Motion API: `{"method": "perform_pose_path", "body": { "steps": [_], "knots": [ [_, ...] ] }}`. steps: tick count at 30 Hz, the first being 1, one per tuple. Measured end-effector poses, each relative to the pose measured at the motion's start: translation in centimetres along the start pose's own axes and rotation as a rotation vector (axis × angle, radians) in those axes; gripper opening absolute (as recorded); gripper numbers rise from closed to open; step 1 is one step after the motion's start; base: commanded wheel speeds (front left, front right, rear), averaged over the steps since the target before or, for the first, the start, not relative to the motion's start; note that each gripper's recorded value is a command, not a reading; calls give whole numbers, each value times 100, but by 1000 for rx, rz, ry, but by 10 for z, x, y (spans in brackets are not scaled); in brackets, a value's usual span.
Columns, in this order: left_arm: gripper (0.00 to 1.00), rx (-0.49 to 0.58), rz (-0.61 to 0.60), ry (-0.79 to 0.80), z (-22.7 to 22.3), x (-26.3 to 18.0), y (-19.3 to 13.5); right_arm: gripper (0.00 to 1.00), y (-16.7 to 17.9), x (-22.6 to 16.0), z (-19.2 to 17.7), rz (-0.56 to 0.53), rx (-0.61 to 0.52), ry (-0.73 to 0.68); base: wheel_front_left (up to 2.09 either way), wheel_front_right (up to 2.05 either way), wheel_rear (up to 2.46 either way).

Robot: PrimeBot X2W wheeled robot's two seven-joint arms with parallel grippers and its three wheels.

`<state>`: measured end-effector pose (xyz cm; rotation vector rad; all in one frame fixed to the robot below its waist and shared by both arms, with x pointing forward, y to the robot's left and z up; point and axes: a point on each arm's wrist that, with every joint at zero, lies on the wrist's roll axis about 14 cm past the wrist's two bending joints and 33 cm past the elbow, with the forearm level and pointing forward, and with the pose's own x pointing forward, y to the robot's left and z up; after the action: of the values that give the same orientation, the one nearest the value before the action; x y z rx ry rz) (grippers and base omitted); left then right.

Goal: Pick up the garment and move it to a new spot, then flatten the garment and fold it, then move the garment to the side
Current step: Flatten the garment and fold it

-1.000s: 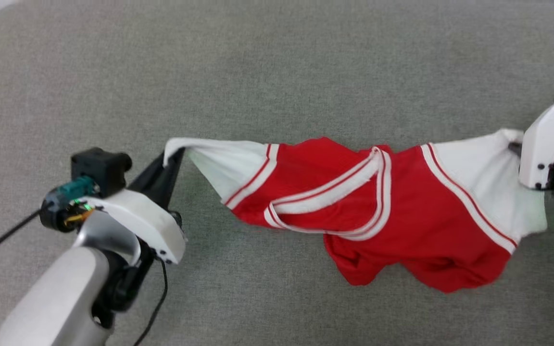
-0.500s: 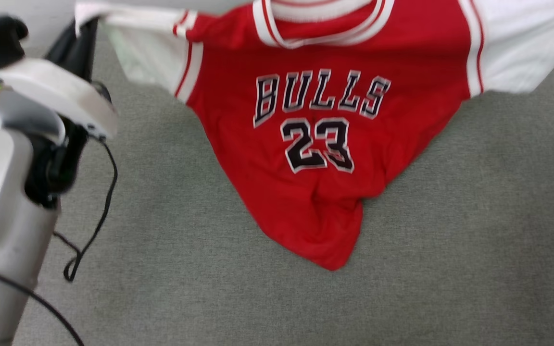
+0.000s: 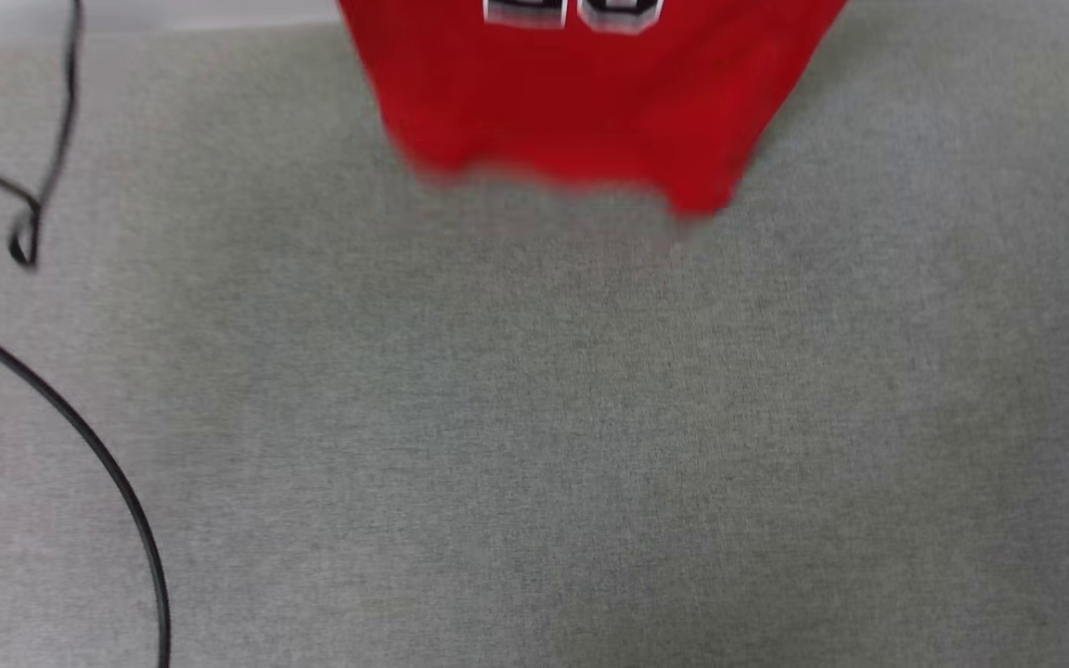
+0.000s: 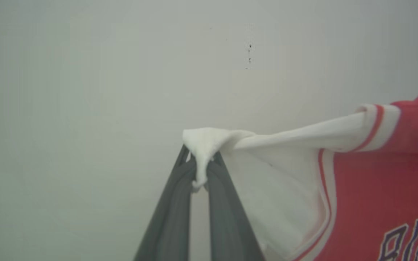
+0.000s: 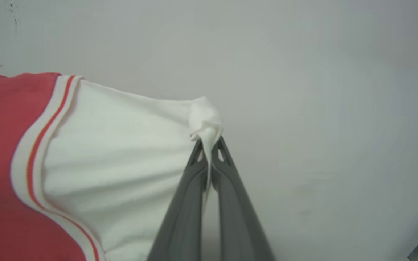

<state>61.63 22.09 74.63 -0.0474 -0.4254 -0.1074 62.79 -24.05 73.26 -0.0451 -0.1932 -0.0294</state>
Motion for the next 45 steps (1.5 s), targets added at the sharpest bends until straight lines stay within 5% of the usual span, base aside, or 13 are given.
{"method": "perform_pose_path", "body": {
  "steps": [7,13,27,33,45],
  "knots": [
    [0,20,-5,-86,10,42,4,0,-4,30,39,-13,-32,-145,0,0,0],
    [0,23,-4,-60,-19,60,9,0,2,52,35,-1,-51,-175,0,0,0],
    [0,-37,26,197,-172,45,23,0,53,86,-86,128,-51,-9,0,0,0],
    [0,-71,45,299,-210,6,27,0,90,57,-135,256,-54,90,0,0,0],
    [0,-180,121,475,-249,-122,31,0,90,-72,-228,323,56,353,0,0,0]
  ]
}}
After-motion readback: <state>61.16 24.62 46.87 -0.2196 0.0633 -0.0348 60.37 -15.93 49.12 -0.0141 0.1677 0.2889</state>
